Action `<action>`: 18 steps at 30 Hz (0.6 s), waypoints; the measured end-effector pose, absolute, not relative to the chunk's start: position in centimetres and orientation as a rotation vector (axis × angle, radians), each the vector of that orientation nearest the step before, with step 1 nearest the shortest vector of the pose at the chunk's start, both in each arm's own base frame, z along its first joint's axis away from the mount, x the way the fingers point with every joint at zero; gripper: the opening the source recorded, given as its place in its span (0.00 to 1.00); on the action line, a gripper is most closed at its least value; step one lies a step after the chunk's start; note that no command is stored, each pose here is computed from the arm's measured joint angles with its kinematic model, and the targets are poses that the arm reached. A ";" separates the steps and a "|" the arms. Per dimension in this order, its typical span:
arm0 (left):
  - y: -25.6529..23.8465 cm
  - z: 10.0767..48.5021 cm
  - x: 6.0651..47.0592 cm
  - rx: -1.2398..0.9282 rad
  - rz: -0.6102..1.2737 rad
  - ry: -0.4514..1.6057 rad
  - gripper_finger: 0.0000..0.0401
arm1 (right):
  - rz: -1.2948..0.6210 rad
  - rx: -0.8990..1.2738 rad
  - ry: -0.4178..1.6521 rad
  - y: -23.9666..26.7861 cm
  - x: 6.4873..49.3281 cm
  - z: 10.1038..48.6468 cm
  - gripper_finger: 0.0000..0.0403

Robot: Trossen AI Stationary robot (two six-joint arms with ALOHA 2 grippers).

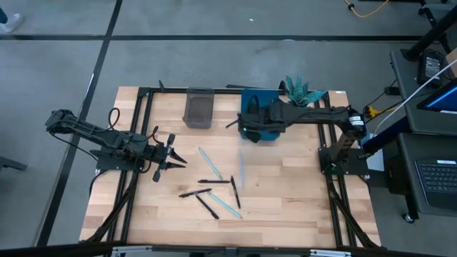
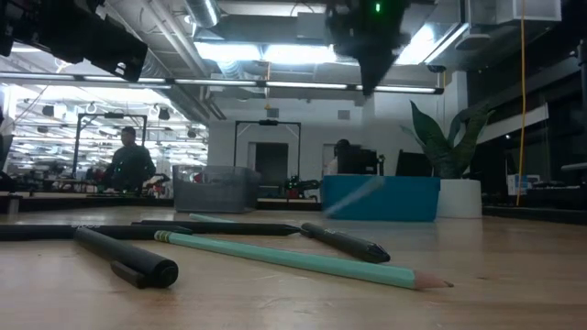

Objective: Sort pens & pencils
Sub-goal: Put the blue pencil into the blue bin

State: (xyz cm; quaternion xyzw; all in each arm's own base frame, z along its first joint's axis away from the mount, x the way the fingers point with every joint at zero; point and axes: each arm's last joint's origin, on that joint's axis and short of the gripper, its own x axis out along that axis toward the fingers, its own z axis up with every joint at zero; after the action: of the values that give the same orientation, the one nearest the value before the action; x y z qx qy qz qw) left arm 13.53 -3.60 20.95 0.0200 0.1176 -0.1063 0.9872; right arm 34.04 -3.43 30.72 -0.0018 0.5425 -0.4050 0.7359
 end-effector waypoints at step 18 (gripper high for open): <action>-3.6 20.9 13.5 0.041 -0.213 0.237 0.16 | -0.596 0.137 1.216 -1.7 35.4 26.1 0.01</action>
State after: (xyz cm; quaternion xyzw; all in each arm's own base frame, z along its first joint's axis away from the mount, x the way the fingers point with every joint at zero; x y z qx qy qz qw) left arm 13.53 -3.59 20.94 0.0205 0.1181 -0.1059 0.9871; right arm 35.42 -1.66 26.12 0.0631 0.5621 -0.2757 0.7772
